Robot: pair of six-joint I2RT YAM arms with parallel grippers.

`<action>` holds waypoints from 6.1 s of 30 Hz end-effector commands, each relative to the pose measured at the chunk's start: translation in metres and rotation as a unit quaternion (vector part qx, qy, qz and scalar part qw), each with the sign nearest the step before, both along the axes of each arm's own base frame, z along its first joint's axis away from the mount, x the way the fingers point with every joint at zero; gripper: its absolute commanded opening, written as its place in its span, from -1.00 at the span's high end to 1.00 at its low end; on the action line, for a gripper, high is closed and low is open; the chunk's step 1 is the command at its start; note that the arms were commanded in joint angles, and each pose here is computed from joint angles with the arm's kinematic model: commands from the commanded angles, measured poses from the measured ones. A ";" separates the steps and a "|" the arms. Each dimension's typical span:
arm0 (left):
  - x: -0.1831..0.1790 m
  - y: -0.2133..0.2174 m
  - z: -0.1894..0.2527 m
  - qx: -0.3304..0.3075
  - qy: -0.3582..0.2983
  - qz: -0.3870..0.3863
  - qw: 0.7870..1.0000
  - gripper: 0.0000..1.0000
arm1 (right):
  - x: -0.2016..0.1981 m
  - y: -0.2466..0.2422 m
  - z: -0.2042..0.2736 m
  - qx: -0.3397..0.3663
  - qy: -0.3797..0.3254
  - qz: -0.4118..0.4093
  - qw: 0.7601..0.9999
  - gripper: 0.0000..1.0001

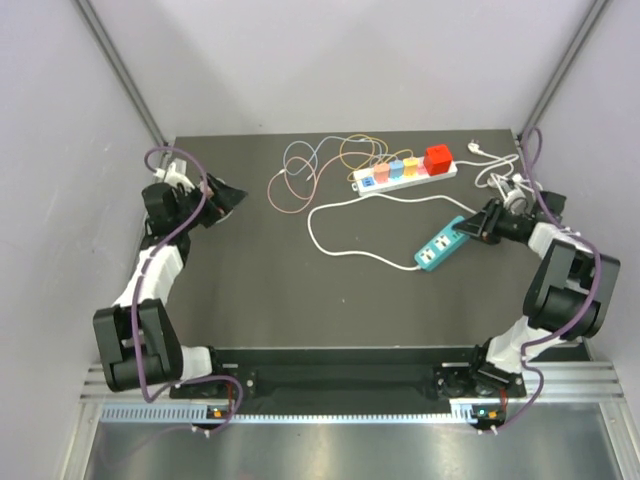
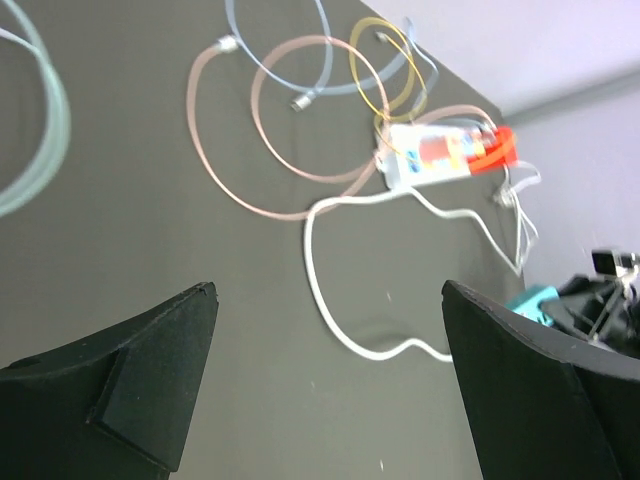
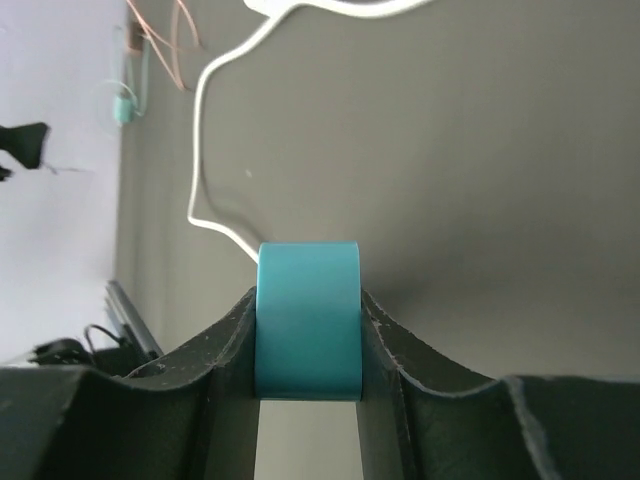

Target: Pull the plug off the socket

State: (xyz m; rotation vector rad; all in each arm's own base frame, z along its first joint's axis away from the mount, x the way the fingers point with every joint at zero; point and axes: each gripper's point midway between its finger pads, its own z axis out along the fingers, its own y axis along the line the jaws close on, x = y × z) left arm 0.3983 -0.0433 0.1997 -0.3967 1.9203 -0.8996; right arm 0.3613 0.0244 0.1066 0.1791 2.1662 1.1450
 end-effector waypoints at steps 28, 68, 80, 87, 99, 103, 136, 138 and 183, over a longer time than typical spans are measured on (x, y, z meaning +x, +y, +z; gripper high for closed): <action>-0.060 -0.120 0.026 0.112 -0.133 -0.202 0.964 -0.98 | -0.057 -0.106 -0.013 -0.235 -0.014 0.072 0.969 -0.73; 0.141 -0.359 -0.091 0.219 -0.139 -0.290 0.921 -0.93 | -0.079 0.057 0.108 -0.124 -0.291 0.221 0.922 -0.99; 0.160 -0.363 -0.065 0.248 -0.237 -0.280 0.897 -0.86 | -0.083 0.050 0.111 -0.114 -0.296 0.214 0.924 -1.00; 0.170 -0.364 -0.080 0.244 -0.268 -0.323 0.874 -0.73 | -0.087 0.043 0.115 -0.103 -0.301 0.205 0.926 -1.00; 0.188 -0.370 -0.073 0.241 -0.336 -0.335 0.847 -0.44 | -0.093 0.034 0.120 -0.088 -0.305 0.196 0.928 -1.00; 0.189 -0.374 -0.073 0.234 -0.346 -0.338 0.843 -0.16 | -0.094 0.033 0.120 -0.087 -0.304 0.194 0.929 -0.99; 0.164 -0.412 -0.087 0.236 -0.357 -0.370 0.825 1.00 | -0.096 0.023 0.124 -0.077 -0.307 0.178 0.932 -1.00; 0.166 -0.407 -0.076 0.250 -0.361 -0.356 0.825 1.00 | -0.096 0.021 0.125 -0.077 -0.307 0.176 0.932 -1.00; -0.066 -0.149 -0.115 0.326 -0.023 -0.205 0.923 1.00 | -0.080 0.089 0.093 -0.147 -0.284 0.340 0.884 -0.99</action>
